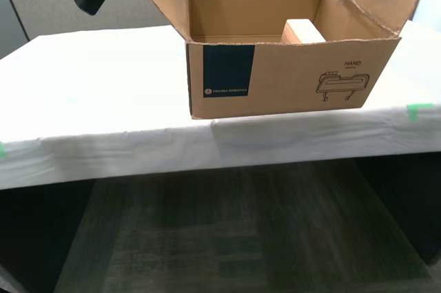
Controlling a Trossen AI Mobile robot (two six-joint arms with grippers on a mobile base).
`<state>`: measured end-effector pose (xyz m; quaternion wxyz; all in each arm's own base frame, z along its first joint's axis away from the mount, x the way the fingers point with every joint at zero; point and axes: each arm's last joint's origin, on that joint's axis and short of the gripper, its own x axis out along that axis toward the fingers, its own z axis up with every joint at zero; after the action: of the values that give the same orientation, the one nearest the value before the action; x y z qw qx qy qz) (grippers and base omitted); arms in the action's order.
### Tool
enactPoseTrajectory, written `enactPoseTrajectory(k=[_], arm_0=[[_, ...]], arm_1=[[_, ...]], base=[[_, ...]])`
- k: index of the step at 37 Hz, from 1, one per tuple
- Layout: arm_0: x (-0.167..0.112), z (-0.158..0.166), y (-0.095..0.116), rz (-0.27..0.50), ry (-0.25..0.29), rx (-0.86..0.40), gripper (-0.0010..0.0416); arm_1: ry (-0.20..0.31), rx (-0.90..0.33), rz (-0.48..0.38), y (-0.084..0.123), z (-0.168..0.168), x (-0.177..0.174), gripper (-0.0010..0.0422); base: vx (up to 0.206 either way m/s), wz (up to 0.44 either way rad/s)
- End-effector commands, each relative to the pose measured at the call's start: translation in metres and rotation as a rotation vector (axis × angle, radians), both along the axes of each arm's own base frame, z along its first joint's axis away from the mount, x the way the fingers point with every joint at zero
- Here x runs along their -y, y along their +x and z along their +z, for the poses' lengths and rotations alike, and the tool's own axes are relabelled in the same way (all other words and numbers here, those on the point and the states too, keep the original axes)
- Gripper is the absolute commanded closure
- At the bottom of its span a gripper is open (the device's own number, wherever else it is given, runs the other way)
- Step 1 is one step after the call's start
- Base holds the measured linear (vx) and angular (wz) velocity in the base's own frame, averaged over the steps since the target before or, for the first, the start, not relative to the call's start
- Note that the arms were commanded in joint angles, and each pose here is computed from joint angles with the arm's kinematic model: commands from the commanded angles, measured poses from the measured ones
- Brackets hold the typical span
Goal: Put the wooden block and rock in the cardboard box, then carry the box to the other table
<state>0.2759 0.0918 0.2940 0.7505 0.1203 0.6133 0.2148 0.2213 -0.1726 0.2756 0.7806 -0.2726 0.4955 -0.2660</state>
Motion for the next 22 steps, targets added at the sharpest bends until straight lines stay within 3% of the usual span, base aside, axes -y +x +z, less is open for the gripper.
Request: enactPoseTrajectory(k=[1,10,17,22], arm_0=[[-0.004,0.002,0.001,0.004,0.039,0.010,0.0406],[-0.013,0.002,-0.003,0.040,0.037,0.004,0.0406],[-0.018,0.002,-0.005,0.071,0.032,0.008,0.0406],[-0.018,0.002,-0.005,0.088,0.030,0.018,0.0406]], arm_1=[[-0.009,-0.019,-0.022,-0.001,0.000,0.000,0.0413],[0.009,-0.009,0.017,-0.007,0.006,-0.005,0.0413],[0.125,0.006,0.118,-0.019,0.012,-0.019,0.0413],[0.109,0.010,0.144,-0.021,0.016,-0.021,0.0413]], base=[[0.136,0.039],[0.137,0.033],[0.141,0.028],[0.143,0.022]])
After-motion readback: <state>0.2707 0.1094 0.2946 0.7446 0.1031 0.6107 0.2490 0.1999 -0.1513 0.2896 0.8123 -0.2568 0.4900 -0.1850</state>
